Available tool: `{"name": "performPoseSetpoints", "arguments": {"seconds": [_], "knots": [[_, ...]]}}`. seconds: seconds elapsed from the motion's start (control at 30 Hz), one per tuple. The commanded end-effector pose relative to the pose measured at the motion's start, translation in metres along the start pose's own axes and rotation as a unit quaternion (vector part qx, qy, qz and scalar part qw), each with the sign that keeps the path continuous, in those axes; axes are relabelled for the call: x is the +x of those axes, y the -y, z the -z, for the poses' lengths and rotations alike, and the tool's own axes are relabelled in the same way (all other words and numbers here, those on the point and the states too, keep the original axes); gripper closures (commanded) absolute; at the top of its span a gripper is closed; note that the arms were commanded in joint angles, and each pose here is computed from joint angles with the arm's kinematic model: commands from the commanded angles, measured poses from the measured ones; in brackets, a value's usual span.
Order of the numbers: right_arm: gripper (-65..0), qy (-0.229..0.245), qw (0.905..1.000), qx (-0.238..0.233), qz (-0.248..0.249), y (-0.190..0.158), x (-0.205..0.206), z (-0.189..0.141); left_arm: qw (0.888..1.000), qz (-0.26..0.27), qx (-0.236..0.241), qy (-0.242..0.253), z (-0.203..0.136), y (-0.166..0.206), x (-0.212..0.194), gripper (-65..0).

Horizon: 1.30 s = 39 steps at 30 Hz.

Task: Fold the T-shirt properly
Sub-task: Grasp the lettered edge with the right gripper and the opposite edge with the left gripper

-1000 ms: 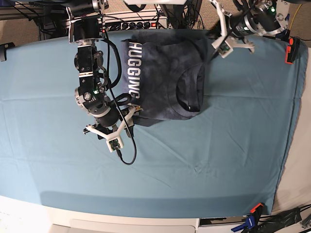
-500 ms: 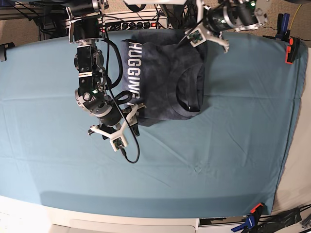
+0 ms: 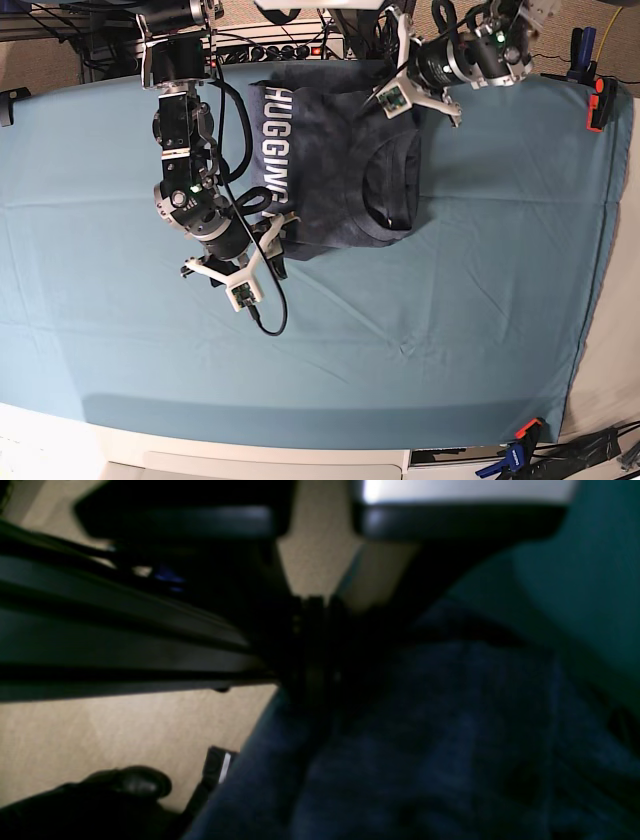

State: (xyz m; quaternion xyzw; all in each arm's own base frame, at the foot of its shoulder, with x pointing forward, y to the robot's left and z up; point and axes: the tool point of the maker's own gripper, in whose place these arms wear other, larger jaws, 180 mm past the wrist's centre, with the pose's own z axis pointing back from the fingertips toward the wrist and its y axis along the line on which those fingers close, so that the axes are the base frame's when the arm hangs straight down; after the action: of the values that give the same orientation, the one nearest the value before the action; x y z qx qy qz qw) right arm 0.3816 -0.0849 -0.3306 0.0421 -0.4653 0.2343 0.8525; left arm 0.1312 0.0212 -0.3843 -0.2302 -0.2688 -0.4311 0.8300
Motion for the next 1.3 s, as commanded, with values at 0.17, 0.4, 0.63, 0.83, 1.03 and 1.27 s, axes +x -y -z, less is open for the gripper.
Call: {"name": "performPoseSetpoints", "arguments": {"seconds": [0.17, 0.4, 0.63, 0.83, 1.03, 1.27], "knots": [[-26.0, 0.021, 0.9998, -0.003, -0.002, 0.004, 0.016, -0.002, 1.000, 0.002, 0.017, 0.006, 0.008, -0.023, 0.006, 0.0], [-26.0, -0.006, 0.9993, 0.037, -0.011, -0.010, 0.006, -0.003, 0.998, 0.037, 0.055, 0.002, 0.005, -0.050, 0.017, 0.0], [-26.0, -0.017, 0.9939, 0.109, 0.003, -0.039, -0.005, -0.007, 0.990, 0.053, 0.130, 0.009, -0.004, -0.092, 0.038, 0.0], [-26.0, -0.046, 0.9848, 0.167, 0.016, -0.067, -0.032, -0.017, 0.983, 0.079, 0.160, 0.035, -0.012, -0.118, 0.068, 0.0], [-26.0, -0.063, 0.9819, 0.178, 0.019, -0.076, -0.049, -0.021, 0.978, 0.096, 0.184, 0.022, -0.022, -0.138, 0.077, 0.0], [-26.0, -0.047, 0.9847, 0.167, 0.012, -0.071, -0.041, -0.019, 0.970, 0.060, 0.204, -0.115, -0.057, -0.165, 0.008, 0.0]]}}
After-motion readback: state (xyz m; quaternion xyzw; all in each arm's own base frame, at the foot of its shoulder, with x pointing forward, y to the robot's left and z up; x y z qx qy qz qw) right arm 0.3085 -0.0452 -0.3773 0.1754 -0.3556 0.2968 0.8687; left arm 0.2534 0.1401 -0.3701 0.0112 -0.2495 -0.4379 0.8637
